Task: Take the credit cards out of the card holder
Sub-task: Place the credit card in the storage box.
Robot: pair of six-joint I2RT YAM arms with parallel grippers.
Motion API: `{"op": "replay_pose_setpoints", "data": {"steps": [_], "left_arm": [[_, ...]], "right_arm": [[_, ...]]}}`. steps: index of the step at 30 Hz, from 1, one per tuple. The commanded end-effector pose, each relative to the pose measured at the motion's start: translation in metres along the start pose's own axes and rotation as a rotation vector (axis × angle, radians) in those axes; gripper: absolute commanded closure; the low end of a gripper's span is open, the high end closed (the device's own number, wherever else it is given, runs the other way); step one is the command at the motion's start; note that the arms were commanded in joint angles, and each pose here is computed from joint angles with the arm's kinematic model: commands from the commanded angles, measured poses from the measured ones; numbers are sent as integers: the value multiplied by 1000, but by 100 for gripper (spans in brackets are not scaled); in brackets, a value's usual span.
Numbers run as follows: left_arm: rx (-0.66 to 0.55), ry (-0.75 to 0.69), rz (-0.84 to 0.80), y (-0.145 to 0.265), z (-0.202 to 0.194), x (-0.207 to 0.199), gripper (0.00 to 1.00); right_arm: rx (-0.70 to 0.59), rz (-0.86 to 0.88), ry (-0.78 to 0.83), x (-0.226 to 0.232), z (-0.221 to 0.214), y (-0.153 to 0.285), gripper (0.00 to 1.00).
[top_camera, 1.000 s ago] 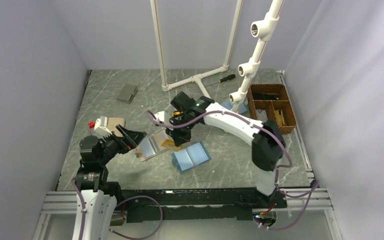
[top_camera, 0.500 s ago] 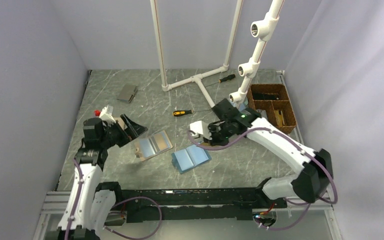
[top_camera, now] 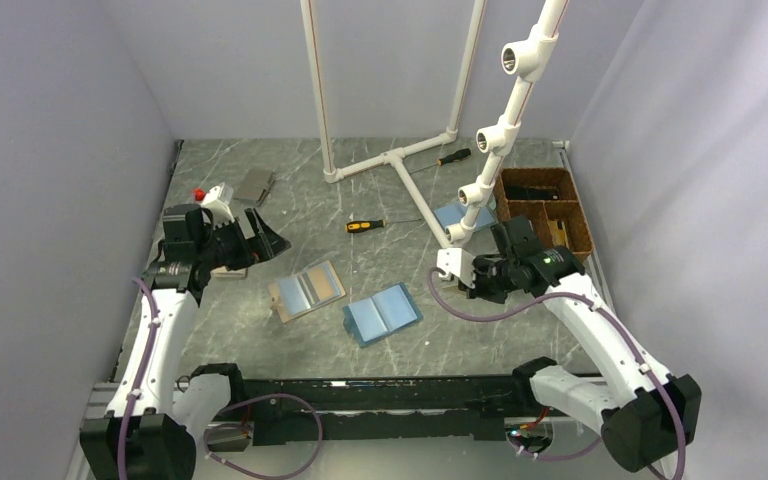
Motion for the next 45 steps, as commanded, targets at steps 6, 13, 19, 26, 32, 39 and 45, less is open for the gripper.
{"op": "replay_pose_setpoints", "data": {"steps": [6,13,19,26,32,39,45], "left_arm": [[-34,-73,8,8,4,-2,4],[-45,-82,22,10,5,-2,4],[-50,-86,24,11,5,-3,4],[-57,-89,30,12,5,-3,4],[-57,-88,31,12,5,-3,4],[-56,-88,37,12,5,-2,4],[-56,-87,37,12,5,-2,4]], "right_arm": [[33,-87,-54,-8,-33,-1,100],[38,-138,-116,-15,-49,-6,100],[36,-174,-186,-25,-61,-3,100],[-34,-220,-299,-44,-80,24,100],[-41,-355,-402,-65,-98,52,100],[-62,-491,-484,-87,-115,79,100],[-60,-592,-583,-110,-130,95,100]]}}
Point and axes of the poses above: each gripper's point midway between its finger pads, its own y axis back along the fingers, its own x axis along the line the jaws close on, z = x × y, the point moved 8 cm from there along y, back along the fingers, and after that the axes turned 6 degrees about -y, right-handed, at the moved point
